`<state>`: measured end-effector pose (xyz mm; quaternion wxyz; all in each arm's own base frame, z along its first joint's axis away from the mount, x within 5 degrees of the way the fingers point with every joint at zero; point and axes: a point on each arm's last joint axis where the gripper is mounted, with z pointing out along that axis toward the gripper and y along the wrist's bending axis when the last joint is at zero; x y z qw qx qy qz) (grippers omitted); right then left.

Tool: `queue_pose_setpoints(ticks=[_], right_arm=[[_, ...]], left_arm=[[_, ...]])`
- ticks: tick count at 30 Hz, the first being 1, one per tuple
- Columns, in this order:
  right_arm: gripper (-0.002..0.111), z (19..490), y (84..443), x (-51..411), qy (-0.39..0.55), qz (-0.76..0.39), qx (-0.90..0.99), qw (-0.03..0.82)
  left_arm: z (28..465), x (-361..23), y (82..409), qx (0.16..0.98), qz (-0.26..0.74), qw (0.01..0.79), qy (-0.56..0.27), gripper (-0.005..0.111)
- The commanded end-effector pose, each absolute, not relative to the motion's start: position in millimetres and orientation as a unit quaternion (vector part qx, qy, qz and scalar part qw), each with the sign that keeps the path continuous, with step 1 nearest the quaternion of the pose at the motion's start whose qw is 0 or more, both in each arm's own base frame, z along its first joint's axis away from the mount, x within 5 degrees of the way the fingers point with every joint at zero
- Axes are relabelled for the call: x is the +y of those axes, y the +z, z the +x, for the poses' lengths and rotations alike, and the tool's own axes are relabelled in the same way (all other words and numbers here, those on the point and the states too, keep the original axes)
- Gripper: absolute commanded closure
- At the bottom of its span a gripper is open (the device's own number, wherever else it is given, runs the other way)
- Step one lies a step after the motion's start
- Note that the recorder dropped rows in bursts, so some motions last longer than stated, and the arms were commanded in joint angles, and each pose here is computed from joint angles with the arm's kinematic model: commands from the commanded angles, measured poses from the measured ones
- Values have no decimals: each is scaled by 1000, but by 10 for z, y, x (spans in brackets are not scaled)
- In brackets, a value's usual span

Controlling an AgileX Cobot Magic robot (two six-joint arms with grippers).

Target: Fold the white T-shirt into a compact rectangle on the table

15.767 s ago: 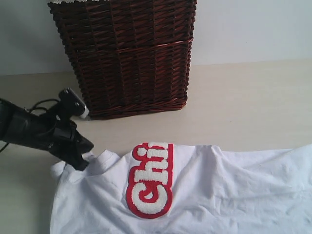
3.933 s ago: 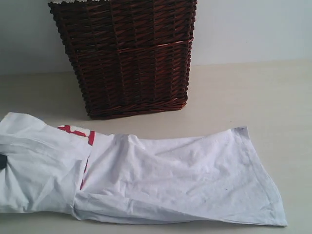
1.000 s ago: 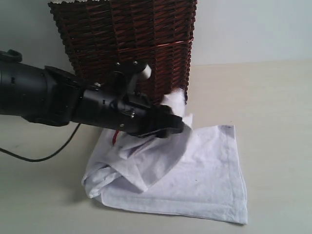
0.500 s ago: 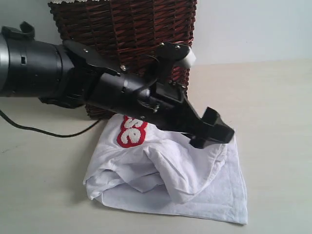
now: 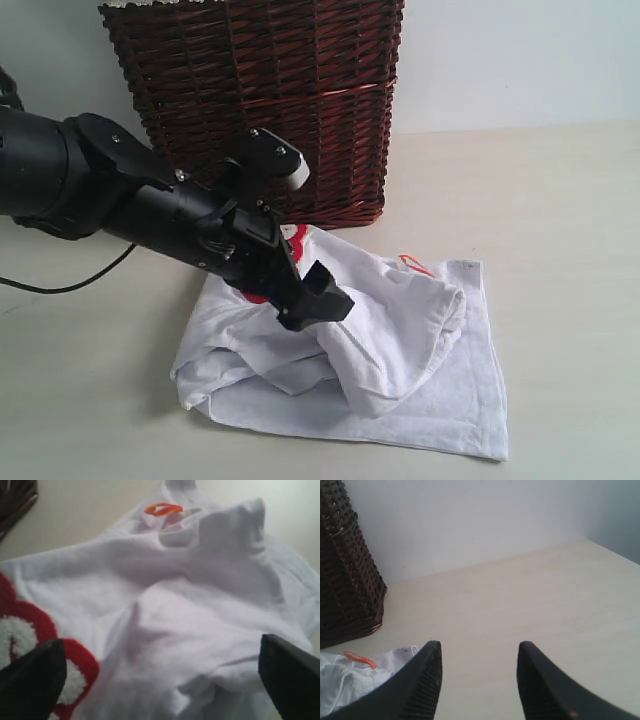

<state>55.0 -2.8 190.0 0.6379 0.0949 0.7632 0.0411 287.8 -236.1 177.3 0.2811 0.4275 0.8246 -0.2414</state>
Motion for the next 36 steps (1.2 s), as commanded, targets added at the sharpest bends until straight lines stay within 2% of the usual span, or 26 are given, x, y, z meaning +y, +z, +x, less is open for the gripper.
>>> queue_pose_setpoints(ticks=[1, 7, 11, 19, 25, 27, 29, 30, 32, 34, 36], right_arm=[[62, 551, 1897, -27, 39, 90, 760, 643], [62, 551, 1897, -27, 39, 90, 760, 643], [62, 551, 1897, -27, 39, 90, 760, 643], [62, 551, 1897, -27, 39, 90, 760, 643], [62, 551, 1897, -27, 39, 90, 760, 643], [62, 551, 1897, -27, 39, 90, 760, 643], [62, 551, 1897, -27, 39, 90, 760, 643], [62, 551, 1897, -27, 39, 90, 760, 643], [62, 551, 1897, -27, 39, 90, 760, 643], [62, 551, 1897, -27, 39, 90, 760, 643], [62, 551, 1897, -27, 39, 90, 760, 643]], left_arm=[[2755, -2380, 1626, 790, 500, 241, -259, 2], [2520, -2443, 1229, 792, 521, 162, -274, 2], [2393, -2480, 1169, 788, 532, 145, -274, 2], [2433, -2358, 1837, 767, 526, 235, -283, 2], [2365, -2321, 1956, 759, 527, 219, -313, 2], [2404, -2245, 2068, 783, 492, 235, -299, 2], [2462, -2116, 2233, 806, 451, 286, -255, 3], [2497, -2016, 2348, 812, 429, 327, -223, 6], [2524, -1792, 2650, 801, 394, 423, -159, 19], [2506, -1523, 3005, 773, 349, 519, -107, 50], [2439, -1293, 3266, 750, 334, 565, -76, 90]])
